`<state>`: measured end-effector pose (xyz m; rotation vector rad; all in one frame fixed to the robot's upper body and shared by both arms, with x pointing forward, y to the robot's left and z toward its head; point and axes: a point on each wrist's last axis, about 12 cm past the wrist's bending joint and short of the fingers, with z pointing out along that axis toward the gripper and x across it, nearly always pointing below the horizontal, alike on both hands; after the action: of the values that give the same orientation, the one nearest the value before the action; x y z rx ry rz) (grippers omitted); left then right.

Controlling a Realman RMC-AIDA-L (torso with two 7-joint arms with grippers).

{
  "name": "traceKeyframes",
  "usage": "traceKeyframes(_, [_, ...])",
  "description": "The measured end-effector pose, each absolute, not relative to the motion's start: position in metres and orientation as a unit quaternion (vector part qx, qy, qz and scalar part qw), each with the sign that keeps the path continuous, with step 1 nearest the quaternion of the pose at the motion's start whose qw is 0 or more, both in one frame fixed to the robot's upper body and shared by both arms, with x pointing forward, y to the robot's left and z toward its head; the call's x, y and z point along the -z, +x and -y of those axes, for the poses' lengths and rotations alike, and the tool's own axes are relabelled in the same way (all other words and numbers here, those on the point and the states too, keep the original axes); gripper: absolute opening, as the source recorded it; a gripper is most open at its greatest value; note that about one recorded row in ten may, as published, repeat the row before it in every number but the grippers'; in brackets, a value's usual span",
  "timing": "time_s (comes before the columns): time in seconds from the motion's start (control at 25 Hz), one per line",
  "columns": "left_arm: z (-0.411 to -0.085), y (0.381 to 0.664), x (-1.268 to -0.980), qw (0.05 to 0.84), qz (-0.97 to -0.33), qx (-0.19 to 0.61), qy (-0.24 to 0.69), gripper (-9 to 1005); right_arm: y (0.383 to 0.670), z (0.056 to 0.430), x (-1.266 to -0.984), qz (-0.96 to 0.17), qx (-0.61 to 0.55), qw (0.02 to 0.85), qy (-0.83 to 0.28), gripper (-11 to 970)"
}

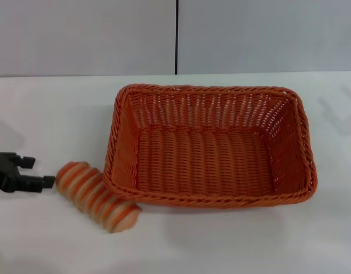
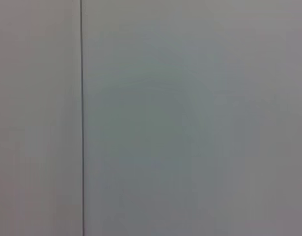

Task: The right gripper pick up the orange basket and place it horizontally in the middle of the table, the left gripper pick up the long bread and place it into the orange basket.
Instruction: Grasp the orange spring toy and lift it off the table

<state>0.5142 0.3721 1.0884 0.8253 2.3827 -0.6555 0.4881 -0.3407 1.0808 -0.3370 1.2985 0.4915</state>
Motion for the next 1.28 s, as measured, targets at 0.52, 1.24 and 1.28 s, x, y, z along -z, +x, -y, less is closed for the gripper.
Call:
traceKeyframes(0.52, [-0.364,0.512,-1.1,0.259,-0.868,0.299,0.299,688,0.487,0.338,-1.076,-0.601,-0.232,0.75,-0.15,674])
traceKeyframes(1.24, [-0.345,0.515,-1.083,0.254,-0.869,0.295,0.305,679,0.484,0.338,-1.072,-0.607,-0.236,0.745,-0.143,674])
traceKeyframes(1.28, [-0.345,0.516,-1.082,0.252,-0.87,0.292,0.306,678,0.484,0.337,-1.072,-0.607,-0.236,0.745,-0.143,674])
